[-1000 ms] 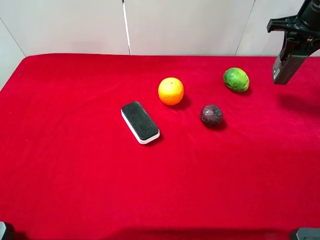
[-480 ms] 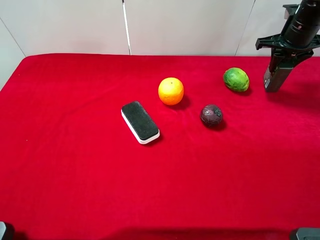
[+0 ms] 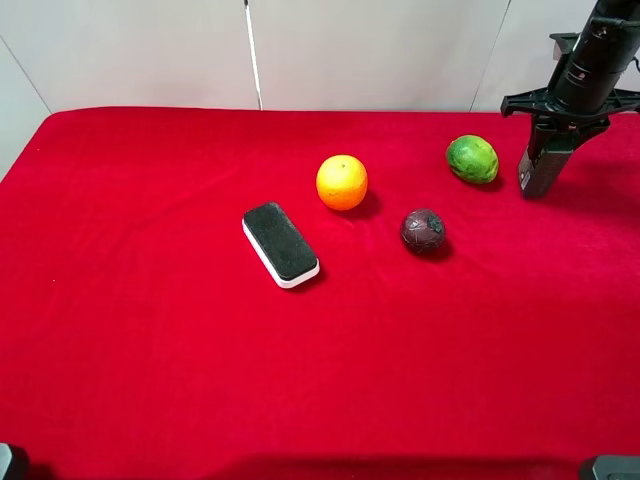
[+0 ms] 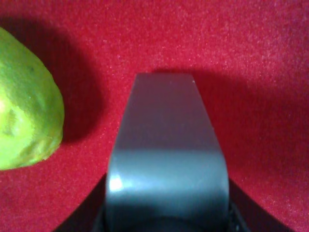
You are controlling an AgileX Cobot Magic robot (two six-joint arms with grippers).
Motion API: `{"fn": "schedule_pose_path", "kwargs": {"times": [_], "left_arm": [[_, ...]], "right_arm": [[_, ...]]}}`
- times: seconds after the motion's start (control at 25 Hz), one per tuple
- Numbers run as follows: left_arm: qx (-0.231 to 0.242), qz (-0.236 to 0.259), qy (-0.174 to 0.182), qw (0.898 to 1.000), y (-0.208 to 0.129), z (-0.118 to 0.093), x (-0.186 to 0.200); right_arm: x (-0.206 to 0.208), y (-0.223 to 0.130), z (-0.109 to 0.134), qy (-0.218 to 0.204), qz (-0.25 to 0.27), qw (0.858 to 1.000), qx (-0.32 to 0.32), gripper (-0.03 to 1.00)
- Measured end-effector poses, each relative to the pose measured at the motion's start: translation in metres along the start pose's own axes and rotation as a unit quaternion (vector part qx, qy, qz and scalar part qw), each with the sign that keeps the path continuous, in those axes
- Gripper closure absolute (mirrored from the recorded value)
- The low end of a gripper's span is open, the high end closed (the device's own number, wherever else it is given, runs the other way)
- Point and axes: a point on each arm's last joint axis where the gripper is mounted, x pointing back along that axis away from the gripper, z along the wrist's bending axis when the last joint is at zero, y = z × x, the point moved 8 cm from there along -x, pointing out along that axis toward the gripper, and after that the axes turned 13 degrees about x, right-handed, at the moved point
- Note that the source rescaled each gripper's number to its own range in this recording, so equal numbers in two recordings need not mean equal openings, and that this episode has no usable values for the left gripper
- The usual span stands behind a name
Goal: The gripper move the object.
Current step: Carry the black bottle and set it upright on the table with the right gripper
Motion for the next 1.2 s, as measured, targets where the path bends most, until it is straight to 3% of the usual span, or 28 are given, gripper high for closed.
{"fn": "schedule_pose_path", "kwargs": {"times": [0.4, 0.48, 0.64, 0.72, 0.92, 1.2], "left_arm": [[0.0, 0.0, 0.0, 1.0, 0.0, 0.0, 0.0], [0.0, 0.0, 0.0, 1.0, 0.0, 0.0, 0.0], [0.0, 0.0, 0.0, 1.0, 0.0, 0.0, 0.0], [0.0, 0.0, 0.0, 1.0, 0.0, 0.0, 0.0], [0.0, 0.0, 0.0, 1.0, 0.0, 0.0, 0.0], [0.0, 0.0, 0.0, 1.0, 0.0, 0.0, 0.0]], "right_arm": [[0.0002, -0.0002, -0.0008, -0.002, 0.001, 1.0, 0.003, 0.94], [0.0002, -0.0001, -0.0009, -0.003, 0.001, 1.0, 0.004, 0.81], [0.0004, 0.0001, -0.0013, -0.004, 0.0, 1.0, 0.019, 0.24], [0.0004, 0.0001, -0.0013, -0.004, 0.0, 1.0, 0.025, 0.06], [0.0004, 0.0001, -0.0011, -0.003, 0.0, 1.0, 0.03, -0.02], [0.0037, 0.0001, 0.0049, 0.015, -0.002, 0.999, 0.048, -0.03]]}}
